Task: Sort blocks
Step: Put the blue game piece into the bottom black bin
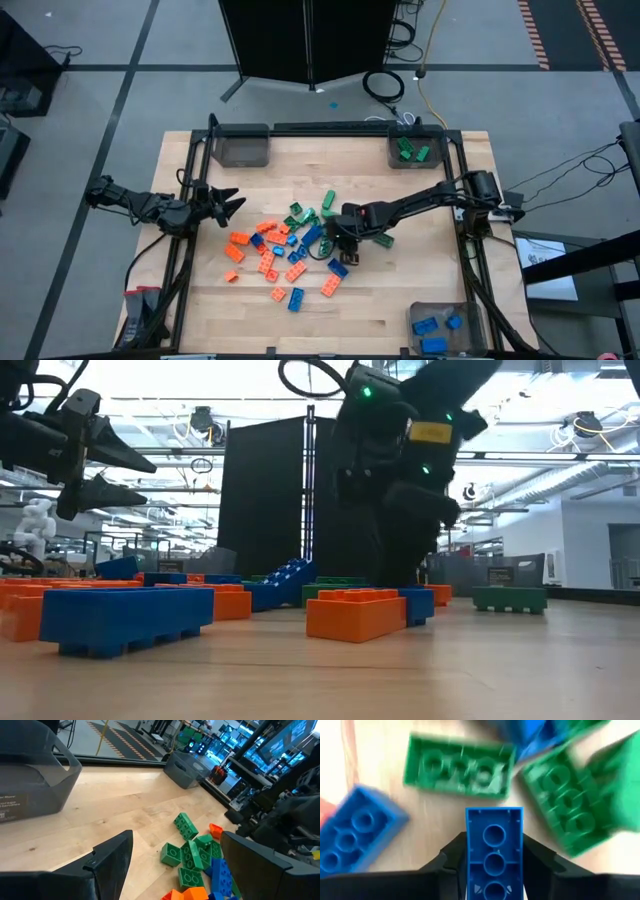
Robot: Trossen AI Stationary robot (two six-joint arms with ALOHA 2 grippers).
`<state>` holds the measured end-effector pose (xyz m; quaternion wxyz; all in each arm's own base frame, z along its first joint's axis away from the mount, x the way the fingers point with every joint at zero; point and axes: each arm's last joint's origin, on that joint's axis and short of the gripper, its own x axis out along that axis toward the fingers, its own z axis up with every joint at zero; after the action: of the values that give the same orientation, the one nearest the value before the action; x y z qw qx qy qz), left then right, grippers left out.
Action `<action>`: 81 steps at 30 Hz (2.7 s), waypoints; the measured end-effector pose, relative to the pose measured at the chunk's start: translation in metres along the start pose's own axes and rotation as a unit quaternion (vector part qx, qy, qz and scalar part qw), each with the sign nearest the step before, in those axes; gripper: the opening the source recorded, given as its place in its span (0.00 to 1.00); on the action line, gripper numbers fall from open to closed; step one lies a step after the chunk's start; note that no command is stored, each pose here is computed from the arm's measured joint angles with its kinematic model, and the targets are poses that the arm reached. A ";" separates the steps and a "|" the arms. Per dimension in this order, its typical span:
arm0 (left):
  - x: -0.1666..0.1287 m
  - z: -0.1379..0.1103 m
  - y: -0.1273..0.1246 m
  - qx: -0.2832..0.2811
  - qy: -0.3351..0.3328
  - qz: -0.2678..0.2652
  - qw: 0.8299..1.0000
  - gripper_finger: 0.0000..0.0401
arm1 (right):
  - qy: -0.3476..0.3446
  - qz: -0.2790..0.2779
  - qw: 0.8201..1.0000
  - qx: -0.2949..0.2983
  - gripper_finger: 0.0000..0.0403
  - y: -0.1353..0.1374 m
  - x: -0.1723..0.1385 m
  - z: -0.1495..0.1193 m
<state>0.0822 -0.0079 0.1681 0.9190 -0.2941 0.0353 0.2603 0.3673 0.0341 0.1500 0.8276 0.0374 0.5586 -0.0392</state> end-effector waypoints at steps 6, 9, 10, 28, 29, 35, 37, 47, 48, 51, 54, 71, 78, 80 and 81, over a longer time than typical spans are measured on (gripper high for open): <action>0.000 0.000 0.000 0.000 0.000 0.000 1.000 0.76 | -0.022 -0.018 0.999 -0.032 0.29 0.006 -0.048 0.039; 0.000 0.000 0.000 -0.001 0.000 0.000 1.000 0.76 | -0.039 -0.011 0.998 -0.037 0.29 0.014 -0.095 0.052; 0.000 0.000 0.000 -0.001 0.000 0.000 1.000 0.76 | -0.038 -0.009 0.999 -0.035 0.29 0.017 -0.111 0.051; 0.000 0.000 0.000 0.000 0.000 0.000 1.000 0.76 | 0.094 -0.048 0.954 0.280 0.29 0.141 -0.237 -0.126; 0.000 0.000 0.000 0.000 0.000 0.000 1.000 0.76 | 0.095 -0.051 0.950 0.294 0.29 0.147 -0.235 -0.132; 0.000 0.000 0.000 0.000 0.000 0.000 1.000 0.76 | 0.116 -0.045 0.925 0.360 0.29 0.176 -0.223 -0.167; 0.000 0.000 0.000 0.000 0.000 0.000 1.000 0.76 | 0.143 -0.053 0.918 0.367 0.29 0.183 -0.217 -0.178; 0.000 0.000 0.000 -0.001 0.000 0.000 1.000 0.76 | 0.230 -0.054 0.894 0.380 0.29 0.226 -0.200 -0.219; 0.000 0.000 0.000 -0.001 0.000 0.000 1.000 0.76 | 0.246 -0.050 0.892 0.377 0.29 0.229 -0.199 -0.223; 0.000 0.000 0.000 -0.001 0.000 0.000 1.000 0.76 | 0.280 -0.039 0.886 0.367 0.29 0.238 -0.196 -0.230; 0.000 0.000 0.000 0.000 0.000 0.000 1.000 0.76 | 0.293 -0.045 0.885 0.360 0.29 0.242 -0.194 -0.234; 0.000 0.000 0.000 0.003 0.000 0.000 1.000 0.76 | 0.279 -0.080 0.882 0.371 0.57 0.238 -0.190 -0.235; 0.000 0.000 0.000 0.004 0.000 0.000 1.000 0.76 | 0.243 -0.070 0.889 0.382 0.58 0.234 -0.189 -0.226; 0.000 0.000 0.000 0.004 0.000 0.000 1.000 0.76 | 0.183 -0.045 0.902 0.389 0.56 0.230 -0.187 -0.210; 0.000 0.000 0.000 0.004 0.000 0.000 1.000 0.76 | 0.145 -0.038 0.908 0.391 0.55 0.226 -0.184 -0.199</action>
<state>0.0821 -0.0079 0.1680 0.9200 -0.2908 0.0361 0.2603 0.1392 0.2839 0.2508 0.6544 0.3420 0.6135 -0.2799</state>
